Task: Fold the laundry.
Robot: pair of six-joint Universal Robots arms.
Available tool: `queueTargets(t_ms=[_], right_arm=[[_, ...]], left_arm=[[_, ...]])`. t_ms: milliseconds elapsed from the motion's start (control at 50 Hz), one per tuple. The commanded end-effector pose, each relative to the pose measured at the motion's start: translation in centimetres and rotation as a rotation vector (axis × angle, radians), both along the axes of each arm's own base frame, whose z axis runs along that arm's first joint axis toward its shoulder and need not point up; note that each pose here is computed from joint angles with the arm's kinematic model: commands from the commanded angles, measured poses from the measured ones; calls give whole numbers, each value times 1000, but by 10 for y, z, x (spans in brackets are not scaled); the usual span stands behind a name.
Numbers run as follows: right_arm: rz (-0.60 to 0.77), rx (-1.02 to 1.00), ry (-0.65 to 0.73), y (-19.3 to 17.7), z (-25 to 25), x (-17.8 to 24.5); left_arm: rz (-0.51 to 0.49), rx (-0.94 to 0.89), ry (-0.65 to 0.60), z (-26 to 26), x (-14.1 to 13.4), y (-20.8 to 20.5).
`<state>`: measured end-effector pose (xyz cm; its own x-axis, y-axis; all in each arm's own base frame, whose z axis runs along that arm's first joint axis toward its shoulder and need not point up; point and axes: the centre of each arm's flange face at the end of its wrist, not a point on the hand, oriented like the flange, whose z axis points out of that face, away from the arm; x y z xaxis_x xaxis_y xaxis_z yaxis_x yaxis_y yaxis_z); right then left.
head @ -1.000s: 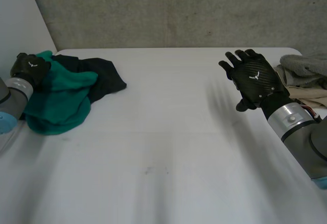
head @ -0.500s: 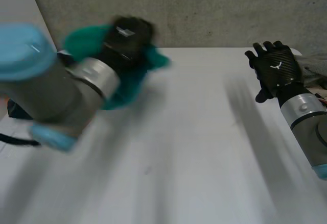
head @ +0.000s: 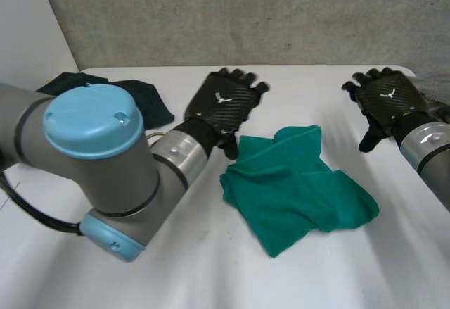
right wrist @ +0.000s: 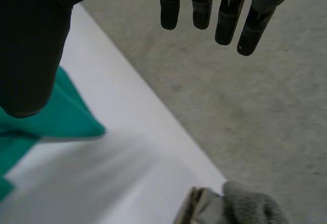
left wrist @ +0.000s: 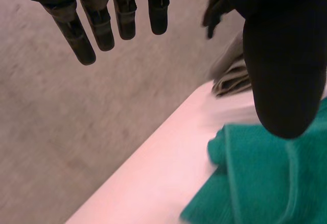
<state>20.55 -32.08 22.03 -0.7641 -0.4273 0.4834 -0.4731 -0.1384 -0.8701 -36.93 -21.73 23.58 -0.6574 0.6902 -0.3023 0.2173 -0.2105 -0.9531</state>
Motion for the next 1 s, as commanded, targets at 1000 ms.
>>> queueTargets(t_ms=[1000], right_arm=[[294, -13, 222, -95, -94, 87]], left_arm=[[35, 85, -158, -90, -67, 3]])
